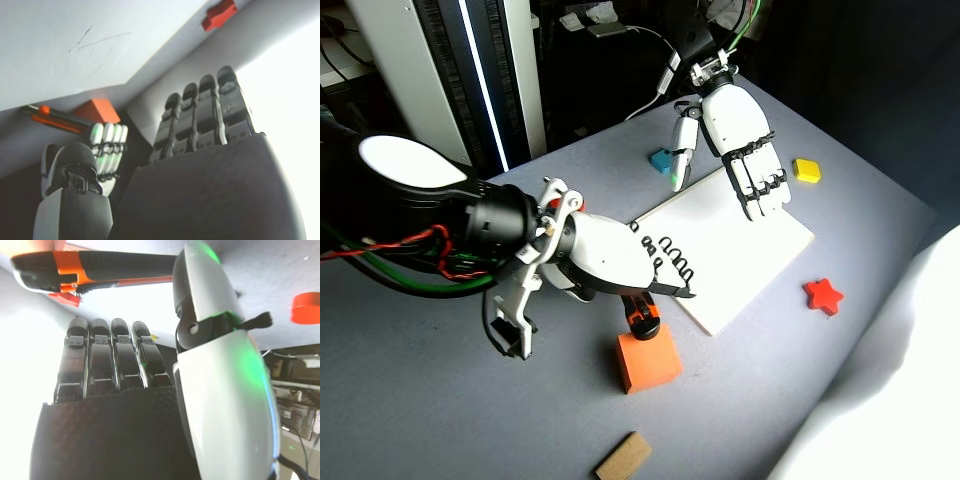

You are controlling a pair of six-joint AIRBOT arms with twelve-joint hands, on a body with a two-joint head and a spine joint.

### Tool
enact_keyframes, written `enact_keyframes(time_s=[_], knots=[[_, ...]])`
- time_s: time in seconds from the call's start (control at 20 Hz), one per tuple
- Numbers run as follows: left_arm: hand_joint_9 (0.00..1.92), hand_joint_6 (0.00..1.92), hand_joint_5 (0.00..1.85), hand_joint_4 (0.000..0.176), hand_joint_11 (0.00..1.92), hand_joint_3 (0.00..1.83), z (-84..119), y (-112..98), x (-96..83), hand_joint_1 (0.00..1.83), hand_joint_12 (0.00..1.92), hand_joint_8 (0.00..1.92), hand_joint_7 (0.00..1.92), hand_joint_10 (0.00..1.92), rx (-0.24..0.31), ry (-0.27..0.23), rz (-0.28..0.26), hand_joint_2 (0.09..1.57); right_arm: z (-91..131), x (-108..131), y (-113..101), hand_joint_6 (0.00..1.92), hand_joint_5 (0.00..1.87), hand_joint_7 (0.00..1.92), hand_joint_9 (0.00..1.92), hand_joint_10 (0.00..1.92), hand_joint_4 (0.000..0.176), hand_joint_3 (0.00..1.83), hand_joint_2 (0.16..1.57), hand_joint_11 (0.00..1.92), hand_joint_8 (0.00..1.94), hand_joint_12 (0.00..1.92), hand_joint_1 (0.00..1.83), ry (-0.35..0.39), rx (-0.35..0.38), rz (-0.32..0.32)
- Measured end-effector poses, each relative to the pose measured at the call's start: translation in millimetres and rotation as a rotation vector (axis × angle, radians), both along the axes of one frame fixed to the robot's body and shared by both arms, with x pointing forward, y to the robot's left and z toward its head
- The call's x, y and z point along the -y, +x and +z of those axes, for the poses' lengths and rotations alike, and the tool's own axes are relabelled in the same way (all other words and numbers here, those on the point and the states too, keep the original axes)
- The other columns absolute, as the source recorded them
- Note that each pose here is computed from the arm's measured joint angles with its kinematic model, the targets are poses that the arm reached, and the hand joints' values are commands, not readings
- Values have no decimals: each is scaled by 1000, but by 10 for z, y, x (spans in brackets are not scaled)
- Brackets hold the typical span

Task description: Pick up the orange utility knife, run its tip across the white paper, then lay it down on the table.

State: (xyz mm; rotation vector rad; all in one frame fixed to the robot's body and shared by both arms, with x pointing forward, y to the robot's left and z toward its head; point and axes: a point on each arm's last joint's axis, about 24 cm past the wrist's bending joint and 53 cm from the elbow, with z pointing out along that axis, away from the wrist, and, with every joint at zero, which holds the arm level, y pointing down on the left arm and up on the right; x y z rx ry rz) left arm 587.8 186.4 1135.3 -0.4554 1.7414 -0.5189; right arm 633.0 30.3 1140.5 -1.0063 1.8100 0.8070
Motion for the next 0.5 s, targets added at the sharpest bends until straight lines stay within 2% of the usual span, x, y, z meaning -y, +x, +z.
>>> enact_keyframes(time_s=[0.15,0.35,0.5], knots=[[0,0,0,0,1,4,2,0,2,0,1,0,1,0,1,2,-1,1151,-145,-97,175,0,0,0,0,0,0,0,1074,0,0,0,1134,-11,-11,-22],[0,0,0,0,1,3,3,9,-8,0,1,1,3,0,2,4,1,1148,-217,-150,192,0,0,0,0,0,0,0,1066,0,0,0,1137,-14,-26,-24],[0,0,0,0,7,1,5,37,-43,0,3,2,8,0,7,10,9,1146,-309,-182,242,0,0,0,0,0,0,0,1058,0,0,0,1206,-22,-31,-38]])
